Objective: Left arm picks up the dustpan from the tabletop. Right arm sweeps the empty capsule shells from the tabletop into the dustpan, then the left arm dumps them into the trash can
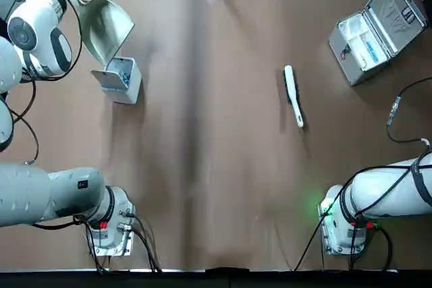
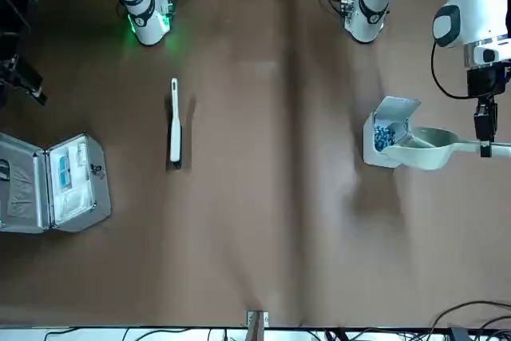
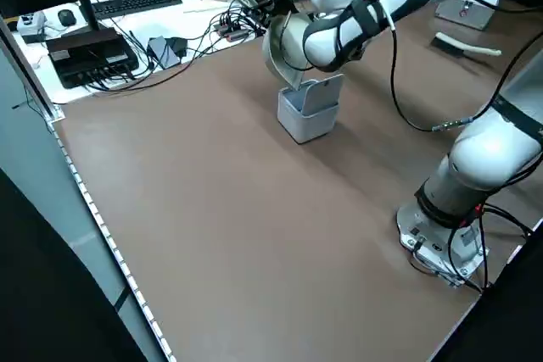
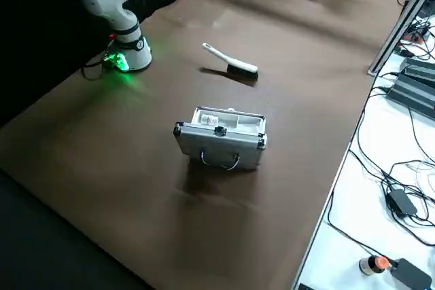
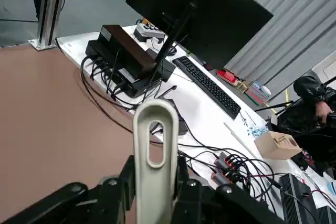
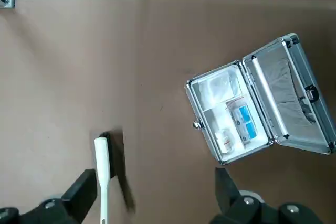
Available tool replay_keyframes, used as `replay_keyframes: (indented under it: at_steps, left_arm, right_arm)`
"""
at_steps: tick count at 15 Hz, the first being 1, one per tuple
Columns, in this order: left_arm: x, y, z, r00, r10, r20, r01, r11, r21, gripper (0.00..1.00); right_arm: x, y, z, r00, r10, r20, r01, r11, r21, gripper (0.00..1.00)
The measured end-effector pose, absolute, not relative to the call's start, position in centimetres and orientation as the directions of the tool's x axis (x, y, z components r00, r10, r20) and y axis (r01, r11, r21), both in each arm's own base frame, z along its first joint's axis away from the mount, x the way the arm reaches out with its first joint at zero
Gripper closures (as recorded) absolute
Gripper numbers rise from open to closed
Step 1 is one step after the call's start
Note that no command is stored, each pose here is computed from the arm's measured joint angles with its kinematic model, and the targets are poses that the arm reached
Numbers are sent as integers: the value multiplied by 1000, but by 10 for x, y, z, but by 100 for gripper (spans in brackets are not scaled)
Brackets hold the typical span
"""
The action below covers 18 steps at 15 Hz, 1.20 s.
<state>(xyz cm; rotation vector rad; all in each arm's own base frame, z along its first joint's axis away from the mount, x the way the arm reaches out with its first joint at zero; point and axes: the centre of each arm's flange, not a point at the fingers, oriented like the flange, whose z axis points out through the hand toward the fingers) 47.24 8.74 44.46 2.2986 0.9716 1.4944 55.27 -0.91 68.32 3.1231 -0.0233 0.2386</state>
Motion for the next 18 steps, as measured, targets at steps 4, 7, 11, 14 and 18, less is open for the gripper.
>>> replay_keyframes:
  at_steps: [4, 7, 11, 14, 18]
  left_arm:
    - [475, 90, 448, 252, 639, 727, 401, -752, 522, 67]
    - [488, 97, 453, 259, 644, 720, 420, -746, 516, 67]
    - [517, 115, 474, 308, 664, 682, 484, -726, 489, 67]
    - [536, 129, 491, 337, 693, 637, 538, -697, 474, 67]
    - [564, 167, 507, 366, 771, 521, 667, -608, 431, 67]
  right_arm:
    - [551, -15, 682, 990, -25, 136, -26, -1000, 8, 1]
    - [549, -20, 680, 992, -34, 119, -35, -999, 8, 1]
    - [546, -21, 677, 995, -38, 87, -39, -999, 8, 1]
    - [546, -22, 676, 996, -40, 85, -41, -999, 8, 1]
    - [546, -23, 677, 995, -40, 86, -41, -999, 8, 1]
